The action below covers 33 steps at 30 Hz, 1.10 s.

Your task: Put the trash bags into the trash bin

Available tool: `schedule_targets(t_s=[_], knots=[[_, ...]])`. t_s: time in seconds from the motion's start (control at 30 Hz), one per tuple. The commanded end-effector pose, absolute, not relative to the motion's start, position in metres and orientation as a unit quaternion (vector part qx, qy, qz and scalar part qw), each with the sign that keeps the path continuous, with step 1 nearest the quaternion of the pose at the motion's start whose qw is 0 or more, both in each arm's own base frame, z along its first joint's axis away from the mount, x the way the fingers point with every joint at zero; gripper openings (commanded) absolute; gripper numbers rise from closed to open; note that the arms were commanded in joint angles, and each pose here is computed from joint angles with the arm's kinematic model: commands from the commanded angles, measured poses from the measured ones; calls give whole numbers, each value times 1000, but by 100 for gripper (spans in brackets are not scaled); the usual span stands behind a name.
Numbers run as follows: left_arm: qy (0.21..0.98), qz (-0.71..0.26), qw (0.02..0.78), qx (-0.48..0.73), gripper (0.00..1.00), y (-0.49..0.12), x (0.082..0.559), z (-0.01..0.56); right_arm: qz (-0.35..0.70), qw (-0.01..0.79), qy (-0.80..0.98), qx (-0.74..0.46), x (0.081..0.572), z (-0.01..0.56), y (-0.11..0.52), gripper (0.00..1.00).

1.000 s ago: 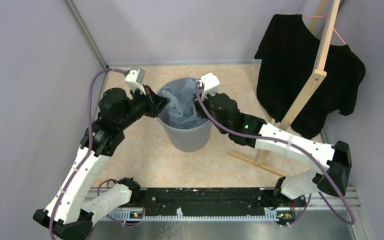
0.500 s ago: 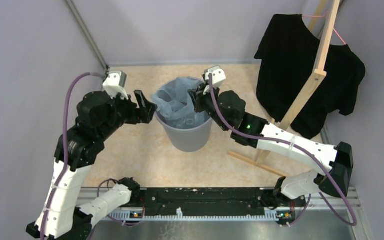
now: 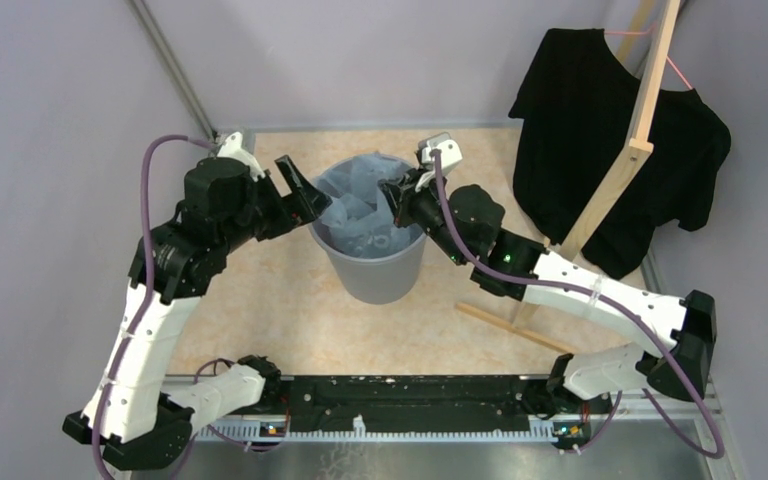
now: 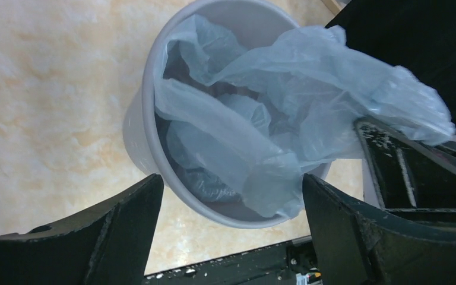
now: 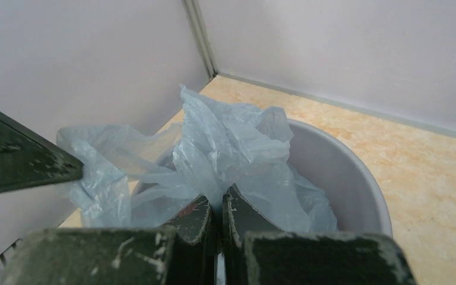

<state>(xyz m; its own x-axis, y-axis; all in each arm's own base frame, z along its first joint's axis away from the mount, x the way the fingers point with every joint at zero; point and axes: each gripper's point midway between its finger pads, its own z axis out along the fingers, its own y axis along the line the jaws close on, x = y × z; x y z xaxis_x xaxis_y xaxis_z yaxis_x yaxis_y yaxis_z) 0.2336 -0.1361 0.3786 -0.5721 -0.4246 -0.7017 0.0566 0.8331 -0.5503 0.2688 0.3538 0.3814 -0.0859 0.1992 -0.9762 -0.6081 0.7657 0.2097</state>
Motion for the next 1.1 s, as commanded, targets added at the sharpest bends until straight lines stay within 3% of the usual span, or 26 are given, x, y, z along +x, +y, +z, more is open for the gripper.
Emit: schedule_targets(t_s=[0.0,0.13,0.23,0.43,0.57,0.6,0.77,1.07], knots=[[835,-310,430,-147,90,-148,237,374,332,676,644,-133,261,408,348,0],[828,-351,422,-112,72,-170,242,371,308,670,661,-138,266,397,349,0],[834,-347,421,-83,67,-175,244,360,274,669,680,-125,274,387,339,0],[822,-285,492,-4,27,-152,241,380,224,676,692,-115,278,386,316,0],[819,-256,514,4,5,-138,235,384,204,668,707,-108,273,383,298,0],[818,-242,522,-5,0,-131,236,383,203,665,710,-110,271,380,295,4],[814,-163,556,-37,0,-96,239,366,189,641,736,-111,259,369,274,7],[815,-99,570,-42,0,-66,228,344,220,591,771,-88,238,343,260,1]])
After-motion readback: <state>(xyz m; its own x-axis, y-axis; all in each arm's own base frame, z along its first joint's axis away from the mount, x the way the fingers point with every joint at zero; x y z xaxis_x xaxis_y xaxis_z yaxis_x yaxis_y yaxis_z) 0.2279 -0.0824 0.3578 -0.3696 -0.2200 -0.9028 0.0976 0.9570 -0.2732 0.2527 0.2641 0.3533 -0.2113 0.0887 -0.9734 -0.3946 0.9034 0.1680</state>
